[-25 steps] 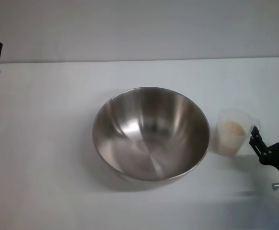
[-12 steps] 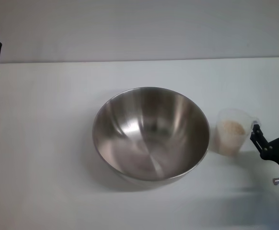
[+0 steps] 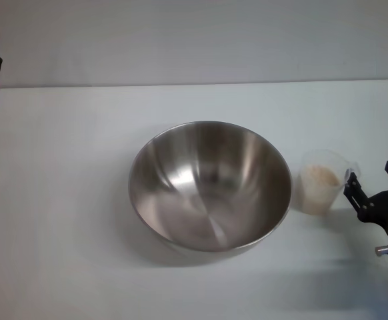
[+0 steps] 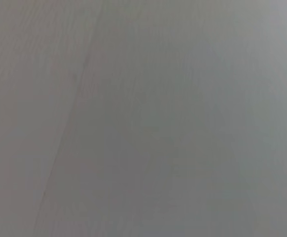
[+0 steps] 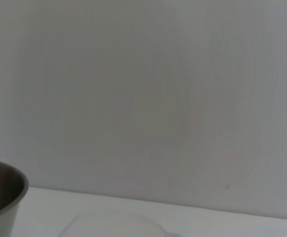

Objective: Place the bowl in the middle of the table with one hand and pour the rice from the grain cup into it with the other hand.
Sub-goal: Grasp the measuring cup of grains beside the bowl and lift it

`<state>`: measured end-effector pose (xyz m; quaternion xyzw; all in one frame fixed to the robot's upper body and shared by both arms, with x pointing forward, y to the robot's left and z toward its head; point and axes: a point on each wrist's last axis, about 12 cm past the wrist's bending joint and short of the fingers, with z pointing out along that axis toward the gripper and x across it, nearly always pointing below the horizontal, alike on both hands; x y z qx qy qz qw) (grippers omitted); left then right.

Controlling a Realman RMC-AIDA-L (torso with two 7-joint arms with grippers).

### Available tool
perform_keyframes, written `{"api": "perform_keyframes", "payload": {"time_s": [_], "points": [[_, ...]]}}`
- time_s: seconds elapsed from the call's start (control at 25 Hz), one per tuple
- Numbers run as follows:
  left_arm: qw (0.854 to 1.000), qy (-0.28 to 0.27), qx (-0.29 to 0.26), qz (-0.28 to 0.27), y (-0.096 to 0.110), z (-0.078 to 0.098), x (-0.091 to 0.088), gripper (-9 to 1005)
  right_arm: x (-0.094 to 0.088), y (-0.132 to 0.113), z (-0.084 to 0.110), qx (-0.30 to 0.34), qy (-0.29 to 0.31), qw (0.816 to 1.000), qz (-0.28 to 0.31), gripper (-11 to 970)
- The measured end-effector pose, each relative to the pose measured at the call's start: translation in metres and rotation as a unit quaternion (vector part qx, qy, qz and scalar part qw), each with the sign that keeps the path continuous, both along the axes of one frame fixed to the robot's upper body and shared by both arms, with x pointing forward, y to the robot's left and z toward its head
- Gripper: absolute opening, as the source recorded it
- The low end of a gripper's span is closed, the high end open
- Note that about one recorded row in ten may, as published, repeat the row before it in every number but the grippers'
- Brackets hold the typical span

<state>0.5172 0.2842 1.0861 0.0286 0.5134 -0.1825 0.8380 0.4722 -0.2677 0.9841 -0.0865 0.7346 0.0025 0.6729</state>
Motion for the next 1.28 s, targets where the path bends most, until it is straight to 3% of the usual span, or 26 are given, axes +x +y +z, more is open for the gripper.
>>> {"api": "perform_keyframes", "payload": {"time_s": [0.92,1.0,1.28], "points": [[1.000,-0.002,-0.001,0.000,0.0019,-0.0015,-0.0049,485,0.0050,-0.0002,0.0009,-0.006,0.000,1.000,0.003,725],[1.000,-0.002,-0.001,0.001,0.0020,-0.0014,-0.0049,485,0.0065,0.0006,0.0011,-0.008,0.001,1.000,0.006,688],[1.000,-0.003,-0.002,0.001,0.0020,-0.0010,-0.0047,485,0.0076,0.0018,0.0009,-0.009,0.003,1.000,0.010,407]]}}
